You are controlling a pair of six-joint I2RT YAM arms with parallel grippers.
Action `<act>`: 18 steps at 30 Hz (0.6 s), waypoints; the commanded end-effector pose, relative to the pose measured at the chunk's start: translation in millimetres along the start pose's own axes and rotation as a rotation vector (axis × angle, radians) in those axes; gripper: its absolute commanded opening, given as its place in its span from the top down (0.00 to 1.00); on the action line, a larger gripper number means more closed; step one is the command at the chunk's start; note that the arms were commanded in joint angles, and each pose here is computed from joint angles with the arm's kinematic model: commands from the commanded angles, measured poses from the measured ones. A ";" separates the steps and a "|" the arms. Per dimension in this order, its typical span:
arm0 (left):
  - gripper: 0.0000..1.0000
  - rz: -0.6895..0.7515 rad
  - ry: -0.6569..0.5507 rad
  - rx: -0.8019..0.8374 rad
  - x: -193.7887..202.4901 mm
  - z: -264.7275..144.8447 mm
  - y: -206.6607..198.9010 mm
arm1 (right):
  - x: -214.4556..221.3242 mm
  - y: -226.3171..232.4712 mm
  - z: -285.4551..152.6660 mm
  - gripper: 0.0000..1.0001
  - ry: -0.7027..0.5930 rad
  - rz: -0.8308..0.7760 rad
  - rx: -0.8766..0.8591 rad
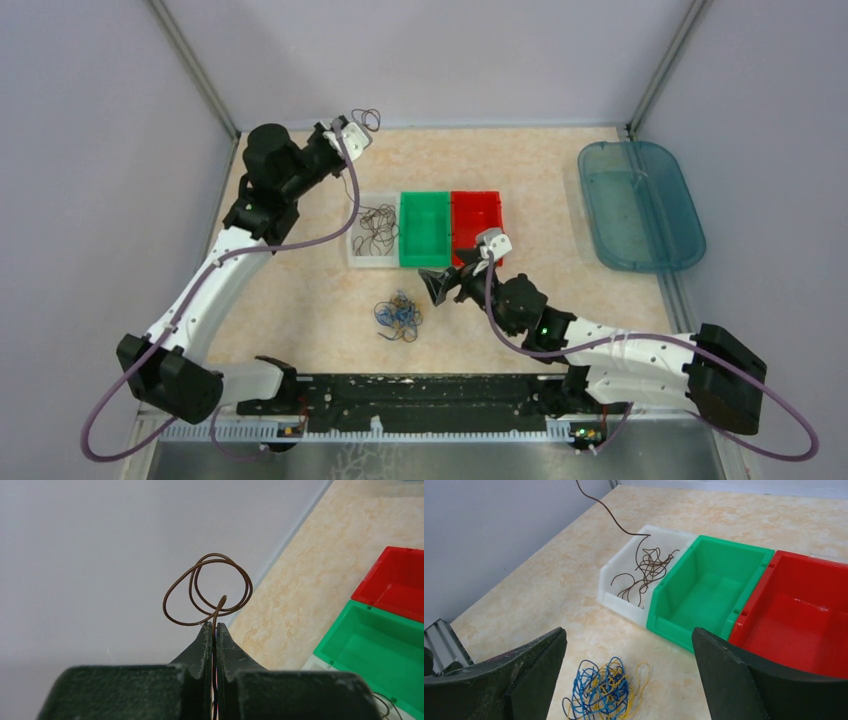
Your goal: Untangle the cables
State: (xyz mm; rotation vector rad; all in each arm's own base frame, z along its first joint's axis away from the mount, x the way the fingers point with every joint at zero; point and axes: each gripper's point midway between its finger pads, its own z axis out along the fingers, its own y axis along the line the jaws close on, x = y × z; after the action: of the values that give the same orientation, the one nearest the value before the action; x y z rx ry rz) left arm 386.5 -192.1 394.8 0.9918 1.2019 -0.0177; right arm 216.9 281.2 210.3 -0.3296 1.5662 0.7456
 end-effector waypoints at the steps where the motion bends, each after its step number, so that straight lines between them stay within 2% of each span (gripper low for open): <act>1: 0.99 0.026 0.002 -0.019 8.0 1.9 11.5 | -18.6 1.5 2.9 0.04 -0.063 0.044 0.001; 11: 0.99 0.048 0.052 -0.026 44.3 2.6 9.7 | -15.7 -2.0 3.2 0.06 -0.054 0.062 0.009; 18: 0.99 -0.179 0.136 0.088 88.4 13.7 -37.2 | -17.4 -4.0 5.6 0.08 -0.062 0.070 0.018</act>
State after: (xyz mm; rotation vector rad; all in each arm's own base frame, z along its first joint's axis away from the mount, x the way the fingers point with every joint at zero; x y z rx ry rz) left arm 413.1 -169.6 335.8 0.9951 1.3214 -0.0077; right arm 221.5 278.3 209.4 -0.2897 1.5792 0.7553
